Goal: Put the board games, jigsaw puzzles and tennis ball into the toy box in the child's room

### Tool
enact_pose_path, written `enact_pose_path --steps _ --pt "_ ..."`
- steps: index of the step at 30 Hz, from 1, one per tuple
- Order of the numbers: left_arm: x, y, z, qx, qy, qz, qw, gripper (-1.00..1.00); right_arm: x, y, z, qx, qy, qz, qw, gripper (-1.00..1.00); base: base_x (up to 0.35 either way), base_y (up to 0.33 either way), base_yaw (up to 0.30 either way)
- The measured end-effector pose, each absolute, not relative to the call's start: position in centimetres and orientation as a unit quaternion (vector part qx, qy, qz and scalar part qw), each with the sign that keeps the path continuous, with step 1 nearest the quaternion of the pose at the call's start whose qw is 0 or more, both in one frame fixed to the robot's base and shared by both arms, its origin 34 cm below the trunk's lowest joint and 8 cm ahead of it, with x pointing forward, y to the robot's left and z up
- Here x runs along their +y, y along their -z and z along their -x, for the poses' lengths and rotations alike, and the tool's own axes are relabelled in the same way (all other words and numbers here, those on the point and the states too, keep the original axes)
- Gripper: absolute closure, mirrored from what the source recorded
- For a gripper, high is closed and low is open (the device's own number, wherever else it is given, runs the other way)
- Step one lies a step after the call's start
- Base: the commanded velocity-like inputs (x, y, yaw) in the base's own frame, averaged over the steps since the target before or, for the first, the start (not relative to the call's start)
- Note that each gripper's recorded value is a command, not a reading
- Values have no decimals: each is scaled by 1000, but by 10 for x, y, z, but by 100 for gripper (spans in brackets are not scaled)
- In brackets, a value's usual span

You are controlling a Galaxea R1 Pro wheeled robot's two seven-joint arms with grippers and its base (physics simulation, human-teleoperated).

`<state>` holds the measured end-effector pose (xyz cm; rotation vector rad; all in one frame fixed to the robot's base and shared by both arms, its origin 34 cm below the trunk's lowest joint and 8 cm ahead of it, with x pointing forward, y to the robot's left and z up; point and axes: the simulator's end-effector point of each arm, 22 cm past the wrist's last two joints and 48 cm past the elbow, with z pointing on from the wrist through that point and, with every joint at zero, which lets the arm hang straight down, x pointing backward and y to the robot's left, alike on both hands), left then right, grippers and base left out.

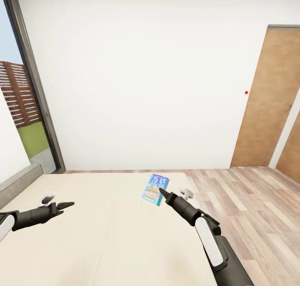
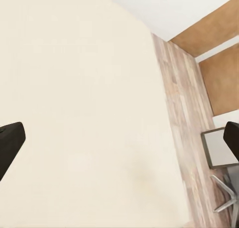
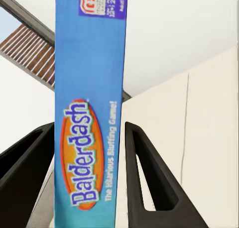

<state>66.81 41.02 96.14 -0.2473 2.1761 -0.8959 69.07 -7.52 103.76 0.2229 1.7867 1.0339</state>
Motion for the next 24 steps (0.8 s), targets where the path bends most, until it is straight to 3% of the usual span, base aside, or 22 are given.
enact_pose_path --steps 24 --pt "410 -961 -668 851 351 97 378 -100 -75 -1038 -691 741 -429 -93 508 100 0 -302 0"
